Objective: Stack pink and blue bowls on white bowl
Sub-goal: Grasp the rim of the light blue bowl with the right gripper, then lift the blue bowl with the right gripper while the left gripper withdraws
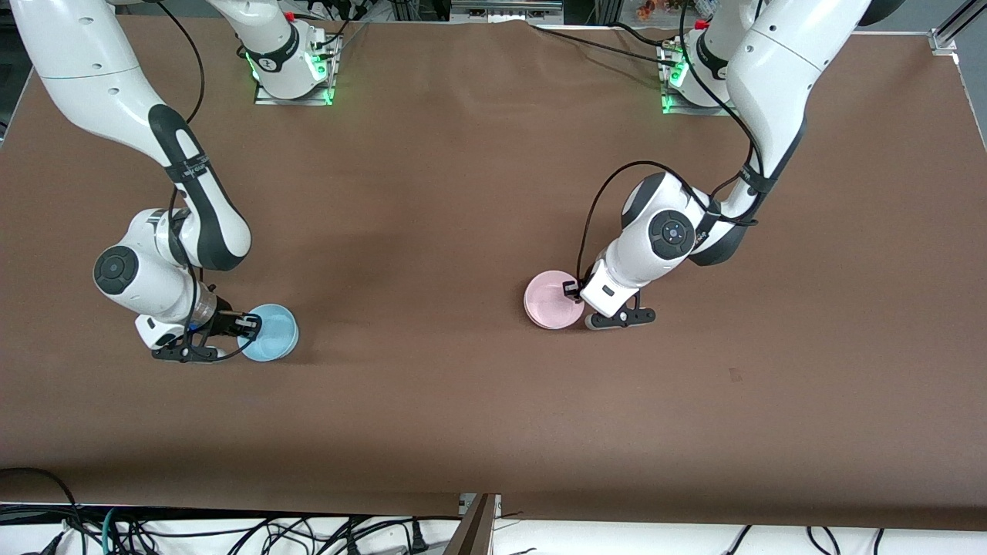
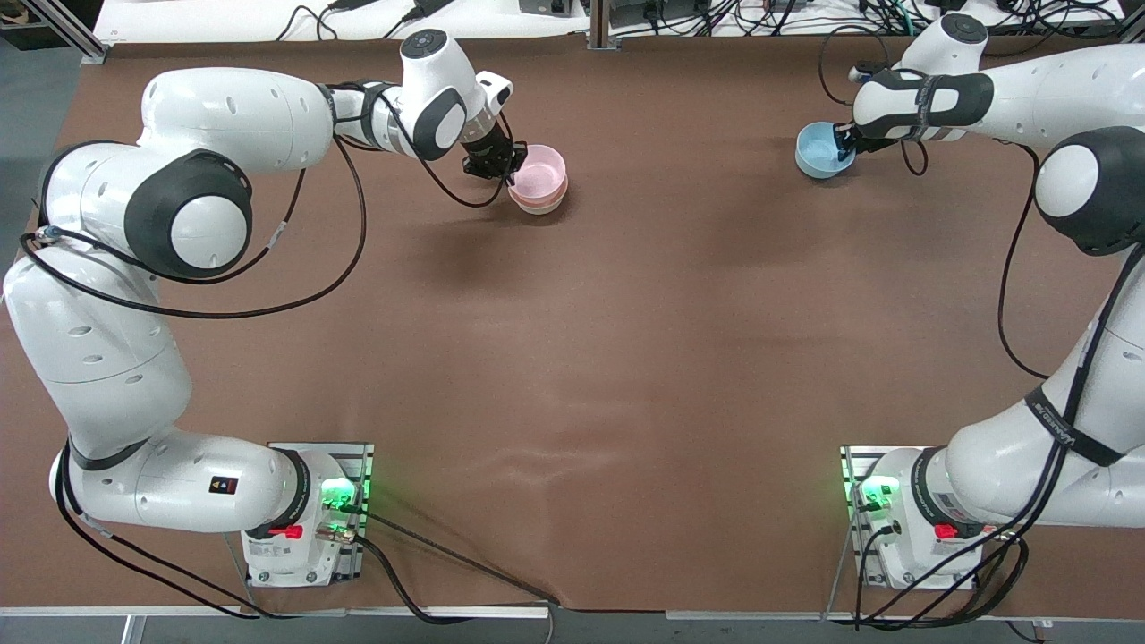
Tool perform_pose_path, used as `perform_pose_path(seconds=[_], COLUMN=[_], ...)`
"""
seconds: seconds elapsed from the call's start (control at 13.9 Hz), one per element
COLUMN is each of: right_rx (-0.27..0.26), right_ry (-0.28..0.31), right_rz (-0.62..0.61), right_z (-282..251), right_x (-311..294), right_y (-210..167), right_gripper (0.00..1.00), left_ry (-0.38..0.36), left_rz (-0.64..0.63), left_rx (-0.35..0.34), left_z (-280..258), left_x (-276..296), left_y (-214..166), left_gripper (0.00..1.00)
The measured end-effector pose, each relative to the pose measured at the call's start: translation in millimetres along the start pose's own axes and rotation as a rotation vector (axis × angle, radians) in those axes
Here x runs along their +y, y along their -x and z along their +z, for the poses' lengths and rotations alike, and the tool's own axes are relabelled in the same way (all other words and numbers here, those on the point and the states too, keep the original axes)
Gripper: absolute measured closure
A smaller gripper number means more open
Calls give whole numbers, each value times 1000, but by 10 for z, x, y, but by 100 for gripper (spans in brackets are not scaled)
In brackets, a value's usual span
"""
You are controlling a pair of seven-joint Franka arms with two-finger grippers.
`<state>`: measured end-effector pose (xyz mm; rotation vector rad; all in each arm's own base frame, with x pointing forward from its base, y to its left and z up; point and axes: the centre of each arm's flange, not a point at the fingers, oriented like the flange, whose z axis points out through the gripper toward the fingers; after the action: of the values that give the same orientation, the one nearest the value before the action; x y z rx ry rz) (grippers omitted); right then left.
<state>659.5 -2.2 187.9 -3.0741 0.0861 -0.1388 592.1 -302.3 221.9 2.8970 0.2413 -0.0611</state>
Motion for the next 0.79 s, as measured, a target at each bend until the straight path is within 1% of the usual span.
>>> perform_pose_path(seconds=[0.07, 0.14, 0.29, 0.36, 0.43, 0.5, 0.58, 0.65, 0.72, 0.79], right_rx=[9, 17, 16, 4, -17, -39, -53, -62, -68, -71], right_ry=[-1, -1, 0, 0, -1, -2, -3, -3, -4, -4], right_rz=[-1, -2, -3, -3, 4, 21, 40, 59, 75, 94], right_z=[-60, -121, -202, -259, -350, -488, -650, -824, -980, -1100], right_x=[-12, -18, -23, -35, -72, -155, -276, -439, -630, -848], right_y=[-18, -35, -59, -81, -125, -195, -273, -338, -380, -398], right_gripper=[96, 96, 96, 96, 96, 96, 96, 96, 96, 96], left_ry=[0, 0, 0, 0, 1, 5, 6, 1, -8, -22], left_rz=[0, -1, -1, -1, -3, -4, -8, -16, -28, -45], left_rx=[-1, -1, -1, -1, 1, 7, 10, 8, 3, -2], left_z=[5, 9, 9, 7, -3, -30, -69, -133, -243, -402], left_x=[-6, -7, -9, -10, -6, 1, -6, -36, -95, -188], left_y=[-2, -2, -4, -7, -16, -39, -73, -123, -197, -282], left_gripper=[97, 97, 83, 72, 63, 52, 43, 32, 23, 12])
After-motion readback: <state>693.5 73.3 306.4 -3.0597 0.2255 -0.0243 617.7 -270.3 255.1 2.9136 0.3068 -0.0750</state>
